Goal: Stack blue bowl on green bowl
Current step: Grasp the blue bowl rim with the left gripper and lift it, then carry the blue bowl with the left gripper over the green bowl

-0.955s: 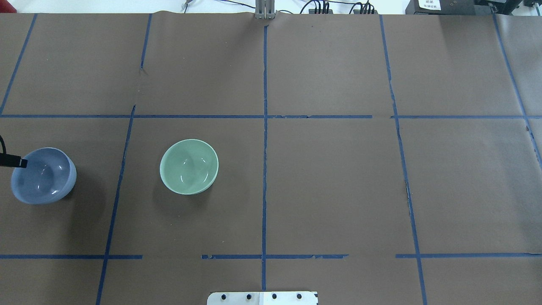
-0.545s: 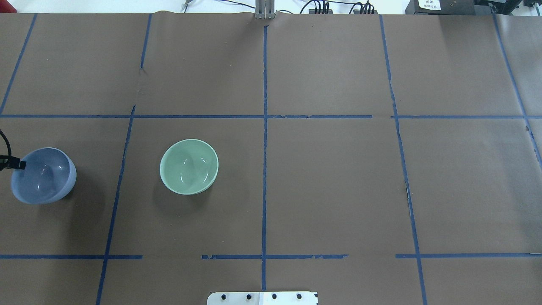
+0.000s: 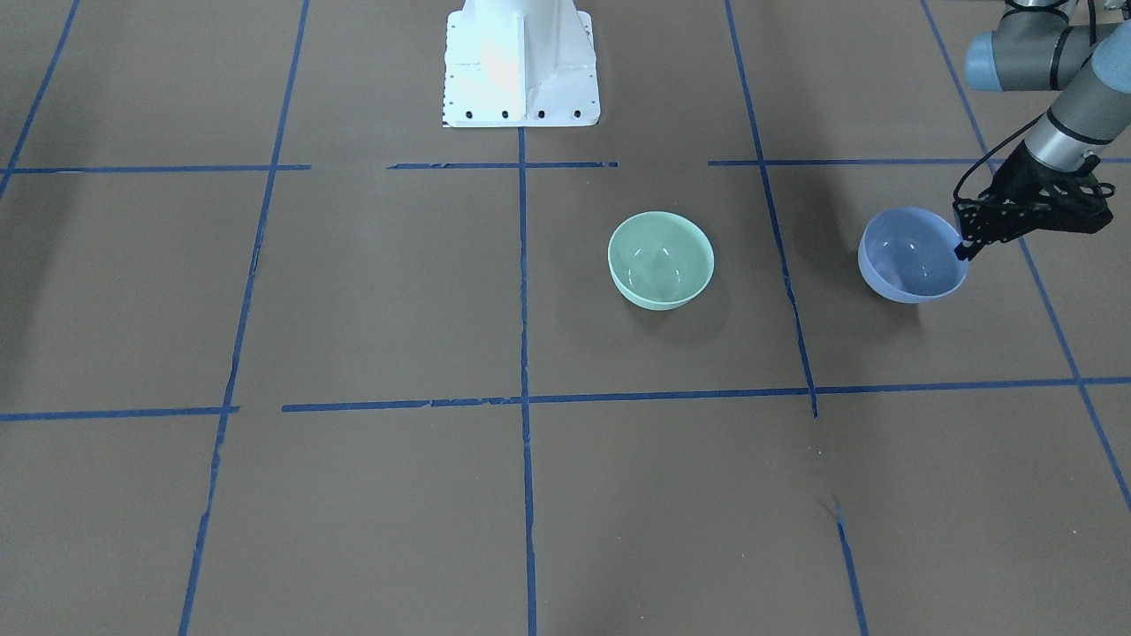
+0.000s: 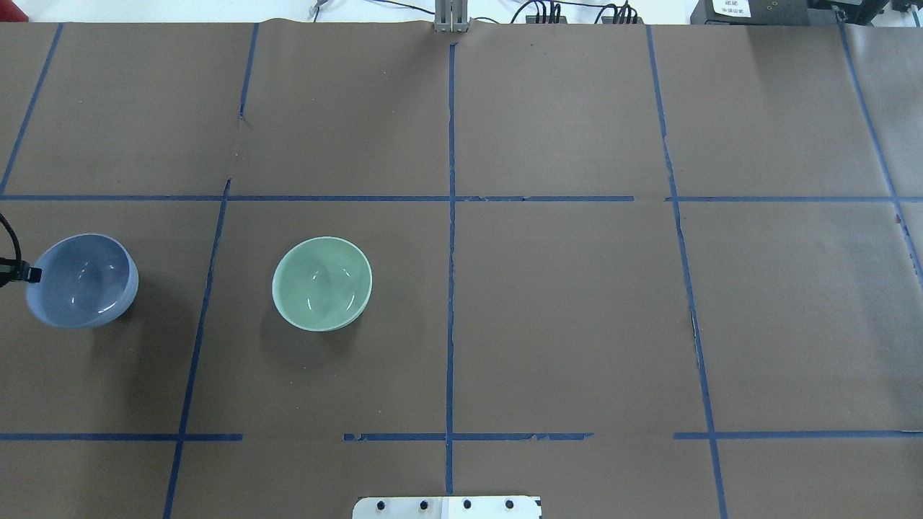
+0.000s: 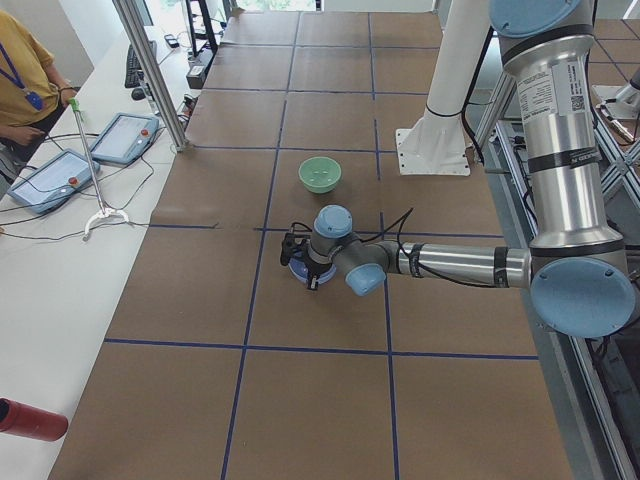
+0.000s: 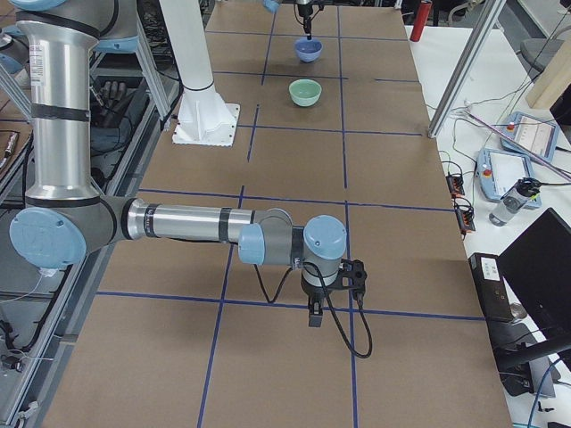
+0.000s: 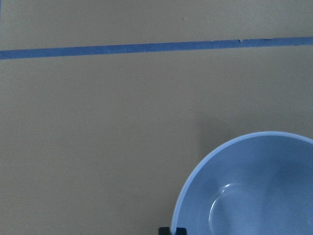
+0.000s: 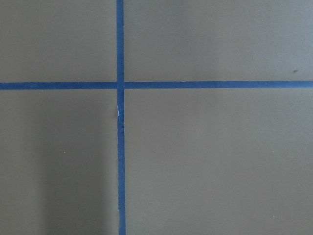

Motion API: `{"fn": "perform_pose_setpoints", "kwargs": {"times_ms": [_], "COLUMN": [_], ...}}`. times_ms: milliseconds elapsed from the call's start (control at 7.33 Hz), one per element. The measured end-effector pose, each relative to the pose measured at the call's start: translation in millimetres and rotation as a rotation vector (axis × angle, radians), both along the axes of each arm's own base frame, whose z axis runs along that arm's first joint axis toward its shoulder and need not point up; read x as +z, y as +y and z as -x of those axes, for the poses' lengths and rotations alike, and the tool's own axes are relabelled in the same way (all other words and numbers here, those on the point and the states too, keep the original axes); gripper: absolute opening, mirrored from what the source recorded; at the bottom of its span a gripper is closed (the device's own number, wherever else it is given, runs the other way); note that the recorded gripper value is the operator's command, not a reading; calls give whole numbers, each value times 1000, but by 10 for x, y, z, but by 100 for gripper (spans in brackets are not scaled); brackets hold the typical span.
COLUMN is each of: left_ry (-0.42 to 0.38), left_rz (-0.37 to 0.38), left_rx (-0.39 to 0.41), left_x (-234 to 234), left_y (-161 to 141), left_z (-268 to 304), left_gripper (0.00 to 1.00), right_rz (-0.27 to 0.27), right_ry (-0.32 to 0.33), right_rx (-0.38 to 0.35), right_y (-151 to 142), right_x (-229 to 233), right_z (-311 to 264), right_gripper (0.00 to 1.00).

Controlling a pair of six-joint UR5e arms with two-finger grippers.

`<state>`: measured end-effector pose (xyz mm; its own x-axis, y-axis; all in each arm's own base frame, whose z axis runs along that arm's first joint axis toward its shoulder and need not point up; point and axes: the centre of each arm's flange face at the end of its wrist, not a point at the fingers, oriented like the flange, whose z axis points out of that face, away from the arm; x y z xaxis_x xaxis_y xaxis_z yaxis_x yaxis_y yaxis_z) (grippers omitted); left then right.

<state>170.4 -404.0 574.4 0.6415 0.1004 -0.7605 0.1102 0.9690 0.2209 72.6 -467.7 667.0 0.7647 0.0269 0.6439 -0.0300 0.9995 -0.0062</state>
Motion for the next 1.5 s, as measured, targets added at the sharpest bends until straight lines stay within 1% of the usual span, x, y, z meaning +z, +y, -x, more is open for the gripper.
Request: {"fn": "perform_pose_setpoints", "kwargs": {"times_ms": [136, 273, 409, 545, 682, 818, 1091, 1500], "left_ry": [4, -7, -8, 16, 48, 68, 83, 89], "left_rz": [8, 36, 77, 133, 189, 234, 300, 340], "left_rx": [5, 0, -26, -67, -98, -120, -145, -148], "left_x": [-344, -805, -1314, -1777, -2113, -2321, -2514, -2631], "left_y": [-16, -40, -90, -133, -116, -68, 60, 100], "left_z": [-4, -15, -48, -176, -454, -792, -1447, -2028], "left_gripper": [0, 0, 0, 0, 0, 0, 0, 0], "right_rz": [0, 1, 0, 0, 0, 0, 1, 1], "right_ry": [0, 0, 0, 0, 0, -1, 0, 0], "right_rx": [0, 0, 0, 0, 0, 0, 0, 0], "right_y": [0, 1, 0, 0, 0, 0, 0, 1], "right_x": [0, 1, 1, 0, 0, 0, 1, 1], "right_z": [0, 0, 0, 0, 0, 0, 0, 0], "right_gripper": [100, 100, 100, 100, 100, 100, 100, 100]}}
